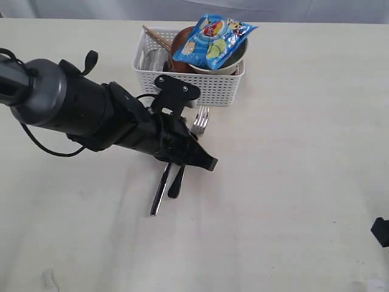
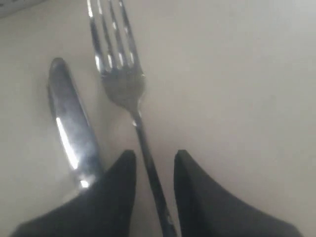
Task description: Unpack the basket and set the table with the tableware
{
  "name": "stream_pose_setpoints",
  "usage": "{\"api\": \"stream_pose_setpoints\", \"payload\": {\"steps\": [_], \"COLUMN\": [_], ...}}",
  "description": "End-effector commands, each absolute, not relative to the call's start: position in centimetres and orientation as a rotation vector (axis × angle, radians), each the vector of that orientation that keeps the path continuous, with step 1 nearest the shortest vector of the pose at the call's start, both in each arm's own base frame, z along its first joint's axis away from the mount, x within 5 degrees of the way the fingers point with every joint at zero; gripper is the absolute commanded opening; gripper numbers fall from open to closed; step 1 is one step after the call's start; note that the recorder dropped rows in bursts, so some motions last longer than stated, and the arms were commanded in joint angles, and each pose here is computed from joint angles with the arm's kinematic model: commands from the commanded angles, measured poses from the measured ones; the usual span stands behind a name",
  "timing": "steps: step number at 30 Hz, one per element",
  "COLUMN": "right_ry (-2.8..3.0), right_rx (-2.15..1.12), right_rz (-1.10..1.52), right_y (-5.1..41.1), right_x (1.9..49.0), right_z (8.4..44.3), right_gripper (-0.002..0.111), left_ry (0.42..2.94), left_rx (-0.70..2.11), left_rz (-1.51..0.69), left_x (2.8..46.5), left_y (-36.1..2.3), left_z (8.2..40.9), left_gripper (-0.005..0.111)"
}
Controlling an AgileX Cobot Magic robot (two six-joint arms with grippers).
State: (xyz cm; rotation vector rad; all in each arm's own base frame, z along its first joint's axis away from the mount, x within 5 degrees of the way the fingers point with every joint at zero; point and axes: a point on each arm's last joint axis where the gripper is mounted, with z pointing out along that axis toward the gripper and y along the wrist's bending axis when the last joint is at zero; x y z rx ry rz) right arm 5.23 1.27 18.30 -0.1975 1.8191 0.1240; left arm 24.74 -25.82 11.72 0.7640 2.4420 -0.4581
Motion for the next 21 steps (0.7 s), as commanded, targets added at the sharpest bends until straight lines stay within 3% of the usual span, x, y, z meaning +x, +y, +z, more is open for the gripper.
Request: {"api": "stream_pose_setpoints", "payload": {"steps": [1, 9, 13, 21], "right_ry": [1.812, 1.812, 1.812, 1.812], "right_rx": [-0.203, -0.203, -0.203, -0.203], "right_rz": [0.118, 0.118, 0.118, 0.118], "right_y": [1.2, 1.2, 1.2, 1.2], "right_x": [5.2, 5.2, 5.2, 5.2], "right_z": [18.3, 18.3, 18.3, 18.3], "right_gripper": [-0.001, -0.001, -0.001, -0.001], "left_ry": [2.451, 2.478, 2.519, 2.57], "left_rx": [0.814, 0.741, 0.675, 0.492], "left_rz": [-0.512, -0.528, -0.574, -0.604], "left_x": [24.2, 24.3, 24.1, 22.7], "left_y": [-26.2, -26.2, -26.4, -27.5], "left_z": [11.7, 11.7, 11.7, 11.6], "left_gripper": [0.018, 0.015, 0.0, 0.0]}}
